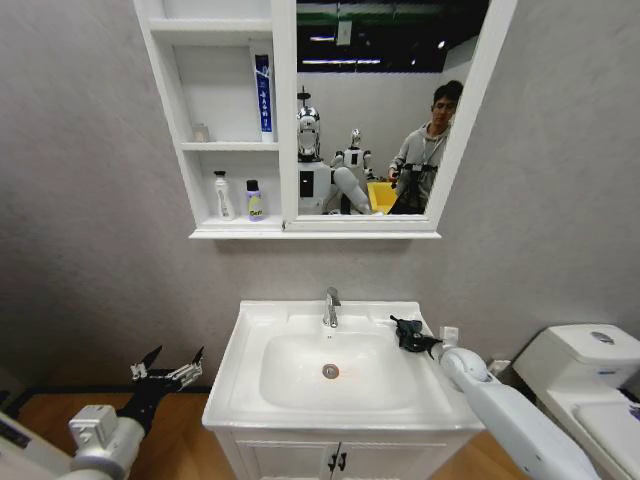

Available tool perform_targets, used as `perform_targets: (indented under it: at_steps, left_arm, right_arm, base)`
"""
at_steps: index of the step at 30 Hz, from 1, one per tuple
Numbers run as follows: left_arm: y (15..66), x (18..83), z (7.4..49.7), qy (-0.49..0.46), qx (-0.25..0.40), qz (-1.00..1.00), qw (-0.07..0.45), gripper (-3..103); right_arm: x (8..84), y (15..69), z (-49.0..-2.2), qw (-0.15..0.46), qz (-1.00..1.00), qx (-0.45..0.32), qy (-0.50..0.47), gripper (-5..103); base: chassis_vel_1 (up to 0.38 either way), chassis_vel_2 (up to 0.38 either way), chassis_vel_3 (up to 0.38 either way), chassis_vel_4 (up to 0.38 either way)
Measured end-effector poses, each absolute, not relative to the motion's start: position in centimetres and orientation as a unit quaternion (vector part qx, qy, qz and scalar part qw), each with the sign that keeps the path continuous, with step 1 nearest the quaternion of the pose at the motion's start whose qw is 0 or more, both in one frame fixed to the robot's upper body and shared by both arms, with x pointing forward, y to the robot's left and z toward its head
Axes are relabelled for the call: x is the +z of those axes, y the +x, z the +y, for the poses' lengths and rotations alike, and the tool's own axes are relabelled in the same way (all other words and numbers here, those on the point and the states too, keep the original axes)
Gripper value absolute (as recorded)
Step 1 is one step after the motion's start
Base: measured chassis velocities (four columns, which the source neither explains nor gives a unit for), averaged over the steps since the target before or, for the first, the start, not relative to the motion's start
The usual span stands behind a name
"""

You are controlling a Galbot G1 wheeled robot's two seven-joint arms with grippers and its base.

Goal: Move facial cleanser and shampoo from washbasin to cabinet, then wipe washbasin with towel.

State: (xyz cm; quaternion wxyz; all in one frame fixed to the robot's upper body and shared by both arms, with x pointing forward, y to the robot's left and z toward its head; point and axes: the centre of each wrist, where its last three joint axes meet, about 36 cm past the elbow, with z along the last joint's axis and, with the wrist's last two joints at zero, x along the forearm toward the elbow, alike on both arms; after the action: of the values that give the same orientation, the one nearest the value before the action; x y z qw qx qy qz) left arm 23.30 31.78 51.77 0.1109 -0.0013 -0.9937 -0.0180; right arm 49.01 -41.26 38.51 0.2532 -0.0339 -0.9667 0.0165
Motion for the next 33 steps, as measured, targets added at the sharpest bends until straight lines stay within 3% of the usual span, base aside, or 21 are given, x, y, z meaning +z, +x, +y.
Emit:
perform_targets:
  at_steps: [5, 9, 12, 19, 33]
  left_arm:
    - [23.3, 51.8, 31.8, -0.001, -0.018, -0.994, 0.111, 100]
    - [23.3, 51.8, 31.8, -0.001, -0.018, -0.994, 0.111, 100]
    - [23.3, 51.8, 31.8, -0.001, -0.018, -0.994, 0.111, 100]
    - [23.3, 51.8, 31.8, -0.001, -0.018, -0.994, 0.111, 100]
    - [23.3, 51.8, 31.8, -0.001, -0.018, -0.994, 0.111, 100]
  right_arm:
    - [44.4, 46.1, -37.5, 0.183, -0.981, 0.038, 0.043, 3]
    - [45.1, 43.8, -35.2, 0.176, -0.981, 0.045, 0.070, 3]
    - [42.5, 41.4, -32.7, 0.217, -0.971, 0.052, 0.089, 3]
    - [36.9, 42.0, -30.5, 0.309, -0.948, 0.034, 0.071, 3]
    - [31.2, 44.9, -29.1, 0.380, -0.922, 0.059, 0.047, 3]
  base:
    - [0.000, 0.000, 0.000, 0.000]
    - [0.000, 0.000, 0.000, 0.000]
    - [0.000, 0.000, 0.000, 0.000]
    - [0.000, 0.000, 0.000, 0.000]
    - [0.000, 0.000, 0.000, 0.000]
